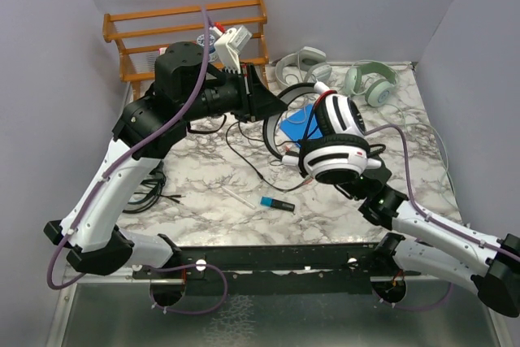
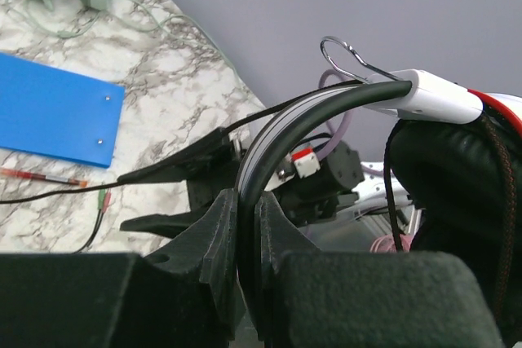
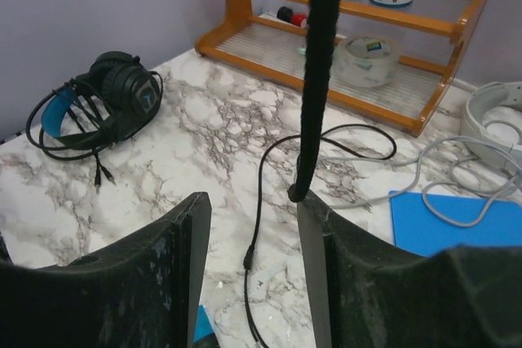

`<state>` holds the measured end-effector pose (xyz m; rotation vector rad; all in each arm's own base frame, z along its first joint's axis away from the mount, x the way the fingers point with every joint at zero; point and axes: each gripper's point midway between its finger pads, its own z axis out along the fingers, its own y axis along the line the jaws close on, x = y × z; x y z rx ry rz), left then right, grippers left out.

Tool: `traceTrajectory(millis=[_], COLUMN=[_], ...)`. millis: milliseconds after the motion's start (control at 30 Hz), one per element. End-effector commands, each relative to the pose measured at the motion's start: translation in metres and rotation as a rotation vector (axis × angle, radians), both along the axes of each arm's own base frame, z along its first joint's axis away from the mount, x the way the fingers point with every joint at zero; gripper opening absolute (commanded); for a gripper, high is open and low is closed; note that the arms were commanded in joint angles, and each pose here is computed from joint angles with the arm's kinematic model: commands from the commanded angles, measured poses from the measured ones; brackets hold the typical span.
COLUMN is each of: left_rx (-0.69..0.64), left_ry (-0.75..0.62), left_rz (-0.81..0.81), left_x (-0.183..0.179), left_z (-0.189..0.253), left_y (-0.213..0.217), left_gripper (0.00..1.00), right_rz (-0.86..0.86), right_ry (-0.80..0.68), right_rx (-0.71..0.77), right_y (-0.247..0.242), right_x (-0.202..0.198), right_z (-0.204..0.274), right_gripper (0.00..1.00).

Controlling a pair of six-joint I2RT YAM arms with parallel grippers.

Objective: Wrap the headphones
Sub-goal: Wrap the headphones cable around the headphones.

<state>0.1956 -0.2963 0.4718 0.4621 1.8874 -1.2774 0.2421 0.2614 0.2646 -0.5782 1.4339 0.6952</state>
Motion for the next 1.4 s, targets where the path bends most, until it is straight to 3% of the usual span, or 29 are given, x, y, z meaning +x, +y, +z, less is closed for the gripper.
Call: traceTrajectory(millis=[0, 67, 267, 467, 600, 700, 900, 1100, 1133, 1200, 1367], left_rx=[-0.139, -0.159, -0.202, -0.206, -0.216, -0.221, -0.228, -0.238, -0.239, -0.242, -0.246], left_ry=[0.008, 0.005, 0.029, 0.034, 0.023, 0.025, 0.022, 0.016, 0.015, 0.013, 0.013], left_rz=[-0.017, 0.005, 0.002, 0.026, 0.043, 0.044, 0.053, 0.057, 0.057, 0.061, 0.091], left_x=[-0.009, -0.006, -0.003, 0.001, 0.002, 0.002, 0.002, 0.002, 0.002, 0.003, 0.007], left_z=[0.050, 0.059, 0.075, 0.075, 0.080, 0.082, 0.085, 0.089, 0.090, 0.091, 0.092], left_y=[-0.003, -0.002, -0.007, -0.006, -0.004, -0.003, -0.002, -0.001, -0.001, 0.000, 0.003], left_gripper=[0.00, 0.00, 0.00, 0.00, 0.00, 0.00, 0.00, 0.00, 0.00, 0.00, 0.00], right_rz=[0.019, 0.033, 0.029, -0.123, -0.232, -0.221, 0.003, 0.003, -0.011, -0.011, 0.087], right_ry=[-0.122, -0.125, -0.137, -0.149, -0.085, -0.081, -0.192, -0.196, -0.193, -0.176, -0.157], right_rx=[0.102, 0.105, 0.111, 0.214, 0.225, 0.228, 0.153, 0.128, 0.143, 0.179, 0.197], right_y=[0.005, 0.009, 0.012, -0.016, -0.031, -0.031, 0.012, 0.031, 0.031, 0.031, 0.046], right_x=[0.001, 0.002, 0.006, 0.021, 0.044, 0.050, 0.043, 0.066, 0.070, 0.077, 0.075], right_z=[0.027, 0.026, 0.021, 0.032, 0.024, 0.022, 0.029, 0.025, 0.025, 0.022, 0.015], right_gripper=[0.50, 0.46, 0.47, 0.66, 0.74, 0.75, 0.68, 0.63, 0.59, 0.39, 0.26])
